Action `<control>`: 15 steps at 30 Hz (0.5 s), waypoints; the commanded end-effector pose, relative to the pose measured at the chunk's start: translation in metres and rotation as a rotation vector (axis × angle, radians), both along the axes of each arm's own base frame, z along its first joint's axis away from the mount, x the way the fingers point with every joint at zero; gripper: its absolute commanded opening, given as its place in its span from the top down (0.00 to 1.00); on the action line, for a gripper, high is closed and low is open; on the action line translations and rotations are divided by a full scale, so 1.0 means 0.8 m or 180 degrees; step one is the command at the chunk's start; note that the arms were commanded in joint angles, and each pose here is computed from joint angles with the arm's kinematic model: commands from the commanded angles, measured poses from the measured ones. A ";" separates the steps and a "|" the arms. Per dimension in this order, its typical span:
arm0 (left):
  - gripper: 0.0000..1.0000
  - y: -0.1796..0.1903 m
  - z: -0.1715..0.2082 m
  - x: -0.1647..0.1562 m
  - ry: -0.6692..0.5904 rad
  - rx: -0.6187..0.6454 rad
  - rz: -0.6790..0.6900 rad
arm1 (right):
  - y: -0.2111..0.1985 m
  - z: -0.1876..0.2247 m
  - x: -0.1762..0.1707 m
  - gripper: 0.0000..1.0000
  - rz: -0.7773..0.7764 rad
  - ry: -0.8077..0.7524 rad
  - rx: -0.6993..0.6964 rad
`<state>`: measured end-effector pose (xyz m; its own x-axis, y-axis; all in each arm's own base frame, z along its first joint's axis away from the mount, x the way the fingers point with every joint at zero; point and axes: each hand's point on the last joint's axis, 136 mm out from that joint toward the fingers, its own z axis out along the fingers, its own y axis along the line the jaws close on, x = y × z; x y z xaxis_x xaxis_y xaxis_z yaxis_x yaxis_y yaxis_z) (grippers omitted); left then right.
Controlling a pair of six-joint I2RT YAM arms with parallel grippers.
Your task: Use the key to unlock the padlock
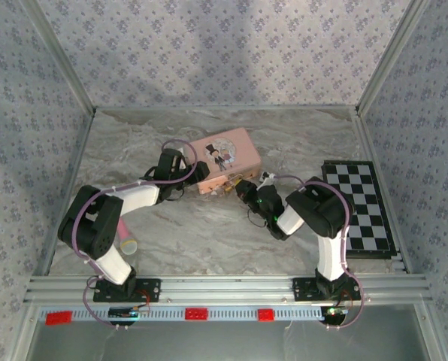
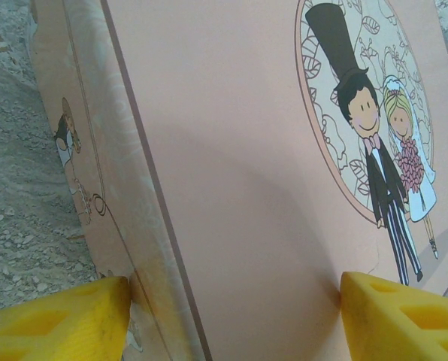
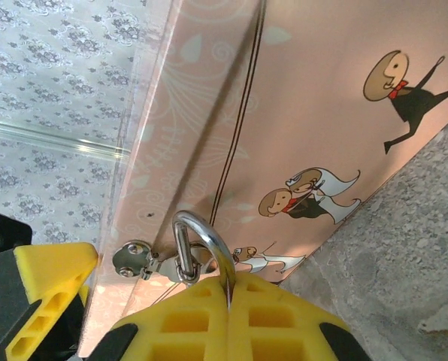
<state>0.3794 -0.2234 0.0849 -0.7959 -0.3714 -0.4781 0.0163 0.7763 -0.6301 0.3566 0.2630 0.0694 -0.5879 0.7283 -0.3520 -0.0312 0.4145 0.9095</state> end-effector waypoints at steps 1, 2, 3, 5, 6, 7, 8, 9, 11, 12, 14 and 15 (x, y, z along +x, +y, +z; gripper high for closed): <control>0.28 0.012 -0.053 -0.042 0.0503 0.0272 -0.0068 | -0.011 0.039 0.011 1.00 -0.0173 -0.0225 0.0225; 0.28 0.012 -0.053 -0.042 0.0500 0.0269 -0.0066 | -0.013 0.039 0.012 1.00 -0.0181 -0.0228 0.0216; 0.28 0.012 -0.052 -0.042 0.0497 0.0267 -0.0066 | -0.015 0.038 0.012 1.00 -0.0194 -0.0221 0.0209; 0.28 0.012 -0.052 -0.042 0.0502 0.0266 -0.0064 | -0.019 0.039 0.014 1.00 -0.0209 -0.0217 0.0203; 0.28 0.012 -0.052 -0.042 0.0501 0.0271 -0.0067 | -0.021 0.039 0.014 1.00 -0.0221 -0.0212 0.0197; 0.28 0.012 -0.053 -0.042 0.0501 0.0273 -0.0067 | -0.022 0.040 0.014 1.00 -0.0222 -0.0217 0.0192; 0.28 0.012 -0.053 -0.042 0.0503 0.0271 -0.0066 | -0.024 0.041 0.014 1.00 -0.0226 -0.0225 0.0179; 0.28 0.012 -0.052 -0.042 0.0502 0.0270 -0.0064 | -0.026 0.041 0.014 1.00 -0.0239 -0.0222 0.0164; 0.28 0.012 -0.051 -0.041 0.0494 0.0268 -0.0067 | -0.028 0.044 0.013 1.00 -0.0235 -0.0239 0.0128; 0.29 0.011 -0.050 -0.042 0.0490 0.0264 -0.0070 | -0.029 0.044 0.012 1.00 -0.0225 -0.0231 0.0100; 0.28 0.012 -0.047 -0.041 0.0473 0.0262 -0.0079 | -0.033 0.043 0.008 1.00 -0.0204 -0.0209 0.0027; 0.28 0.011 -0.044 -0.042 0.0455 0.0266 -0.0100 | -0.035 0.042 0.005 1.00 -0.0193 -0.0205 -0.0034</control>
<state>0.3788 -0.2232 0.0854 -0.7966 -0.3707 -0.4775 0.0161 0.7766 -0.6298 0.3609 0.2427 0.0918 -0.5444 0.7572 -0.3609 -0.0436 0.4042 0.9137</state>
